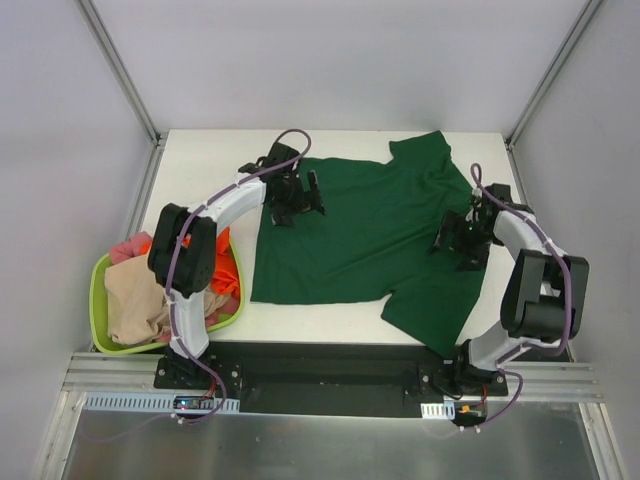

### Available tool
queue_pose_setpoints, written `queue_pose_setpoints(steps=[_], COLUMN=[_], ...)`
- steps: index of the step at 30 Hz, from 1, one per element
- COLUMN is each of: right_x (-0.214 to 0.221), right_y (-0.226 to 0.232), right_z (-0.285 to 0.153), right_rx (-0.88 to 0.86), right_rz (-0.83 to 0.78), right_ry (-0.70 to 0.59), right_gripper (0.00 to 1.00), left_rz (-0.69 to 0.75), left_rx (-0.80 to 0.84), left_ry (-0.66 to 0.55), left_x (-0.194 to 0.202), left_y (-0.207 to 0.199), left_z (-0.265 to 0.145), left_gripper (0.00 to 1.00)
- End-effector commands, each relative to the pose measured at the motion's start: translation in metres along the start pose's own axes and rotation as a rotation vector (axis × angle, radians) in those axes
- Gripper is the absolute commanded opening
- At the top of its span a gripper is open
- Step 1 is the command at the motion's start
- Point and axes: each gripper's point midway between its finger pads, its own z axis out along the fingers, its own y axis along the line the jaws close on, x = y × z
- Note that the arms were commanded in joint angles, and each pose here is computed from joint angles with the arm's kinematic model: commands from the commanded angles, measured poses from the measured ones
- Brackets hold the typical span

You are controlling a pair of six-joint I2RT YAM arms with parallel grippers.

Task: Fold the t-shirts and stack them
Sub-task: Flatten out the tshirt

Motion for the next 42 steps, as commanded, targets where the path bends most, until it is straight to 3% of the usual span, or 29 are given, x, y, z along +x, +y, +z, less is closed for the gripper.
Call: queue_pose_setpoints(steps=[1,8,16,22,29,36,42], right_x=[0.002,-0.013,-0.054,-0.084,-0.080,-0.057,-0.001], right_y=[-0.003,-0.042,-0.048,-0.044,-0.024,-0.007,-0.012], right_z=[0.030,0.039,0.050,0.051,0.007,-0.067,-0.087], right_rx=[-0.025,0.131,0.116,0.113,0.071,0.065,0.045], right_rz=[0.039,0.065,0.002,-0.012,-0.022,0.062,0.203], right_ry=[0.054,0.117,0.139,0.122,-0.001,-0.245,-0.336], right_gripper=[0.96,0.96,0.96,0.96,0.96,0.96,0.96], left_rz=[-0.022,-0.052,-0.103,-0.133,-0.091,0.110,0.052], left_rx=[-0.051,-0.110,-0.143,-0.087,-0.006,-0.056,-0.155], left_ry=[0.053,0.050,0.045,0.016,-0.003,-0.101,-0.112], left_x=[-0.018,-0.038,-0.072,-0.107,-0.112,-0.059,0.027], left_y=[0.030,0.056,0.076,0.067,0.040,0.012,0.048], left_z=[0.027,0.052,0.077,0.096,0.061,-0.031,-0.076], left_gripper=[0.99,0.99,0.99,0.99,0.99,0.99,0.99])
